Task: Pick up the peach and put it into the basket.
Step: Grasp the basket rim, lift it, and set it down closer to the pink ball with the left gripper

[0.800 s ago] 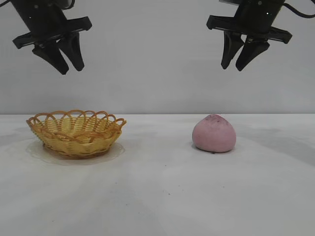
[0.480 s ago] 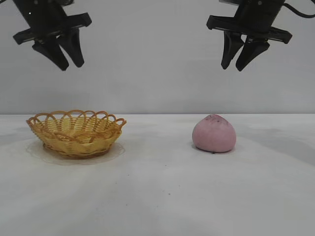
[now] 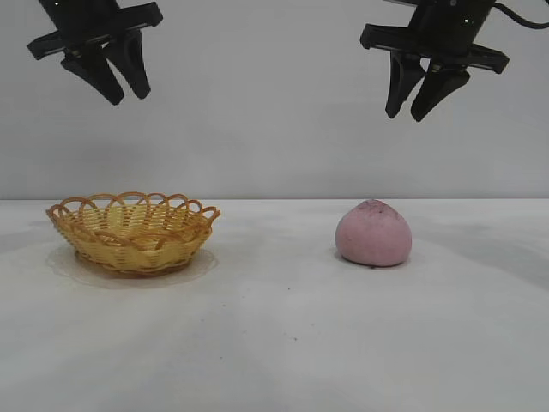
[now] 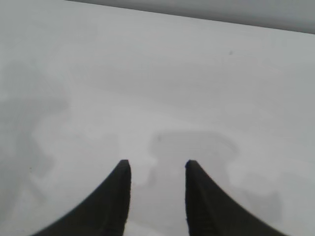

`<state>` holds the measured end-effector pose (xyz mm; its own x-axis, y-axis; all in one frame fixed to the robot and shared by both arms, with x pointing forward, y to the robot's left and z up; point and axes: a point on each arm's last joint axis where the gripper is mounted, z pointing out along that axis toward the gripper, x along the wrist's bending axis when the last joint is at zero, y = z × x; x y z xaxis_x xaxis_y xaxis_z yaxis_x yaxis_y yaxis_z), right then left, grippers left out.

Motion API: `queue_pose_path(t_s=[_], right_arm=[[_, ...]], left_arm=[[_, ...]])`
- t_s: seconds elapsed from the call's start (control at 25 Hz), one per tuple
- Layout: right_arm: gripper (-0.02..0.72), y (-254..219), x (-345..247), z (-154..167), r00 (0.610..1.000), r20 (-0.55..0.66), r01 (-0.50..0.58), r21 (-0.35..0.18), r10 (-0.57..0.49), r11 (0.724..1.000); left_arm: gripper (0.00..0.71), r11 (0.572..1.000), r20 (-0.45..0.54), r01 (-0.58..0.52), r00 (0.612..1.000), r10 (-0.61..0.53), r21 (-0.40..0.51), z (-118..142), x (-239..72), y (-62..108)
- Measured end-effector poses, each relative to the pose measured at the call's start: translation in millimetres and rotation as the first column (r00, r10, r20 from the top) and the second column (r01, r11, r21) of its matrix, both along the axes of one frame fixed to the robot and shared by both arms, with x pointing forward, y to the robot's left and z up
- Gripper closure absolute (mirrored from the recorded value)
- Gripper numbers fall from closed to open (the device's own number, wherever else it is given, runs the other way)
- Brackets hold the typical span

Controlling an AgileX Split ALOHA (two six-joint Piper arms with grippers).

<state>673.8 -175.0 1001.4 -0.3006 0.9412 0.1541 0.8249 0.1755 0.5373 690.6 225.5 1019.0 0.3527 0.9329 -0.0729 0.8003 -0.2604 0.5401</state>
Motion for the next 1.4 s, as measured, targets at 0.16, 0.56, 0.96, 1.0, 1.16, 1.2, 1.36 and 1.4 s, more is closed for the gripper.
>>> queue_pose_path(t_s=[0.16,0.56,0.96,1.0,1.16,1.2,1.36,1.4], right_arm=[[0.437,0.0,-1.7,-1.0,1.0,-0.015,-0.021,-0.012,0.021,1.0],[0.437,0.0,-3.8,-1.3,0.999,-0.041,-0.035,-0.018,0.034,0.999],[0.437,0.1,-4.4,-1.2,0.998,-0.049,-0.039,-0.02,0.038,0.999],[0.437,0.1,-4.6,-1.3,0.998,-0.051,-0.039,-0.02,0.038,0.999],[0.437,0.0,-4.9,-1.4,0.998,-0.054,-0.04,-0.02,0.039,0.999],[0.437,0.0,-5.0,-1.5,0.998,-0.056,-0.041,-0.021,0.039,0.999],[0.437,0.0,-5.5,-1.7,0.997,-0.06,-0.047,-0.024,0.046,0.999],[0.437,0.0,-5.5,-1.7,0.997,-0.059,-0.049,-0.025,0.048,0.998]], left_arm=[[0.467,0.996,-0.11,0.031,0.994,-0.023,0.078,-25.4,-0.4,4.1],[0.467,0.988,-0.348,0.119,0.934,-0.079,0.097,-95.3,-0.8,2.9],[0.71,0.998,-0.386,0.036,0.921,-0.056,-0.057,-91.9,-2.9,-9.5],[0.71,0.998,-0.387,0.02,0.921,-0.042,-0.061,-88.1,-3.5,-9.4],[0.71,0.993,-0.38,-0.084,0.924,0.045,-0.087,-71.1,-11.4,-8.9],[0.71,0.988,-0.376,-0.115,0.924,0.069,-0.102,-68.6,-16.4,-8.9],[0.71,0.95,-0.365,-0.236,0.919,0.151,-0.203,-71.7,-45.9,-10.1],[0.71,0.934,-0.361,-0.266,0.917,0.169,-0.24,-72.4,-52.6,-11.1]])
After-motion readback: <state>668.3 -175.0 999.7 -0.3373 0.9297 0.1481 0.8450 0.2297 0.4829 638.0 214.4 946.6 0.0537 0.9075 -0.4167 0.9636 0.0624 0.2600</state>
